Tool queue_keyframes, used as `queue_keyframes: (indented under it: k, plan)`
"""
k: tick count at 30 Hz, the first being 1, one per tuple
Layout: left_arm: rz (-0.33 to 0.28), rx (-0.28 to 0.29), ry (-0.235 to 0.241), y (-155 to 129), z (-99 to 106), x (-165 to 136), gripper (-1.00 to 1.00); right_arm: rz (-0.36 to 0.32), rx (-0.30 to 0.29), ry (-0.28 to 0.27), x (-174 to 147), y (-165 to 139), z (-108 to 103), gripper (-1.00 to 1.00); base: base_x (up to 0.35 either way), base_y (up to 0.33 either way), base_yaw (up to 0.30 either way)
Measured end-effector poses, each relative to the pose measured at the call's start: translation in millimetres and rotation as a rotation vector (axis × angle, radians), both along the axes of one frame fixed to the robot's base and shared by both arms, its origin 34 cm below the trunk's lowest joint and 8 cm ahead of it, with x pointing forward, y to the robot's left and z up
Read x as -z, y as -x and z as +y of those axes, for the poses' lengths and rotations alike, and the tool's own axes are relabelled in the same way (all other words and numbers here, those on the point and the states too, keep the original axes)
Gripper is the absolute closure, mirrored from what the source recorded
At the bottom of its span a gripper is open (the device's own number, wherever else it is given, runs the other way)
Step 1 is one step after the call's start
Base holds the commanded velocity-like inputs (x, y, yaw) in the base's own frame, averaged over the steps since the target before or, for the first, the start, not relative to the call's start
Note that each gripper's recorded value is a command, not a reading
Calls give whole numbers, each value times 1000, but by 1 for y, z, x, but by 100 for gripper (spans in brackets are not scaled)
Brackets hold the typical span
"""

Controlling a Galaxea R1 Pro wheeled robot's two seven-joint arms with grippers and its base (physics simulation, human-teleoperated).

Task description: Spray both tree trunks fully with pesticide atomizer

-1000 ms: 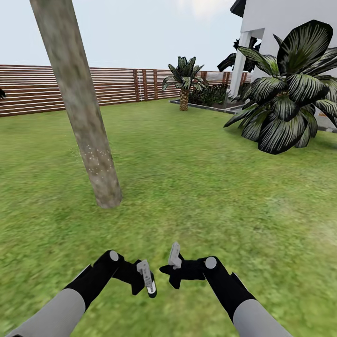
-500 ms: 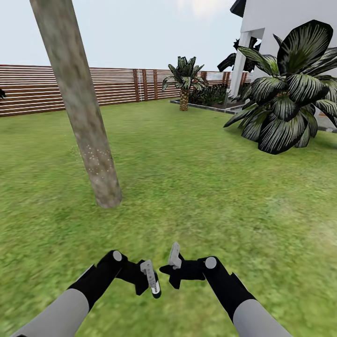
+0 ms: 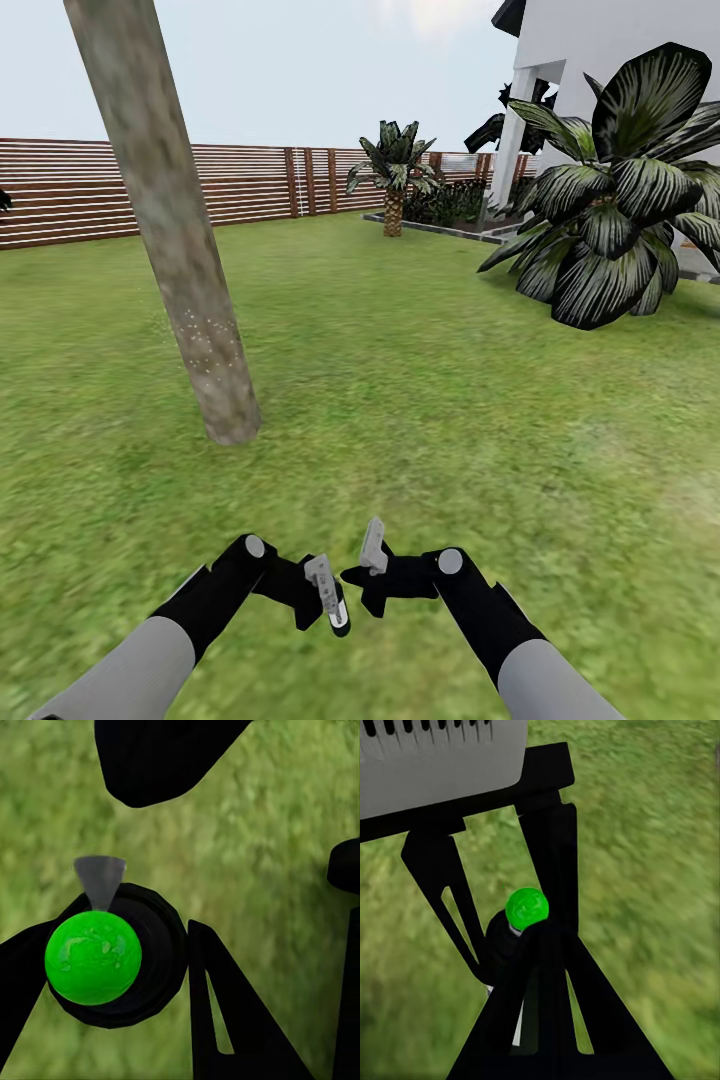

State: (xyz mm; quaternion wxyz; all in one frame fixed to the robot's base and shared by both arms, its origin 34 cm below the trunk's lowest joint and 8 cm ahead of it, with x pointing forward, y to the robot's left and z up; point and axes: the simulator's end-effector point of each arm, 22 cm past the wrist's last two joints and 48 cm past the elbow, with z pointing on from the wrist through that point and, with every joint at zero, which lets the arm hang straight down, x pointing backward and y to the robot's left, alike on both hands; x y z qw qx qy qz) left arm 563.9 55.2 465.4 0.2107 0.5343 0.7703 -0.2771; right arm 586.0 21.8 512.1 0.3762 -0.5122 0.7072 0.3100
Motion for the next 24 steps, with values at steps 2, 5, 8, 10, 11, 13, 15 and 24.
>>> queue_keyframes:
  k: [2, 5, 8, 10, 11, 13, 15, 24]
  plan:
    - [0, 0, 0, 0, 0, 0, 100, 0, 0, 0, 0, 0, 0, 100, 0, 0, 0]
    - [0, -2, 1, 0, 0, 0, 100, 0, 0, 0, 0, 0, 0, 100, 0, 0, 0]
    - [1, -3, 1, -1, 0, 0, 100, 0, 0, 0, 0, 0, 0, 100, 0, 0, 0]
    - [1, -4, 2, -1, 0, 0, 100, 0, 0, 0, 0, 0, 0, 100, 0, 0, 0]
    - [1, -4, 2, -1, 0, 0, 100, 0, 0, 0, 0, 0, 0, 100, 0, 0, 0]
    - [1, -5, 3, -1, 0, -1, 100, 0, 0, 0, 0, 0, 0, 100, 0, 0, 0]
    - [1, -5, 3, -1, 0, -1, 100, 0, 0, 0, 0, 0, 0, 100, 0, 0, 0]
    - [6, -13, 19, -1, -2, -3, 100, 1, -1, 1, 1, 0, 0, 100, 0, 0, 0]
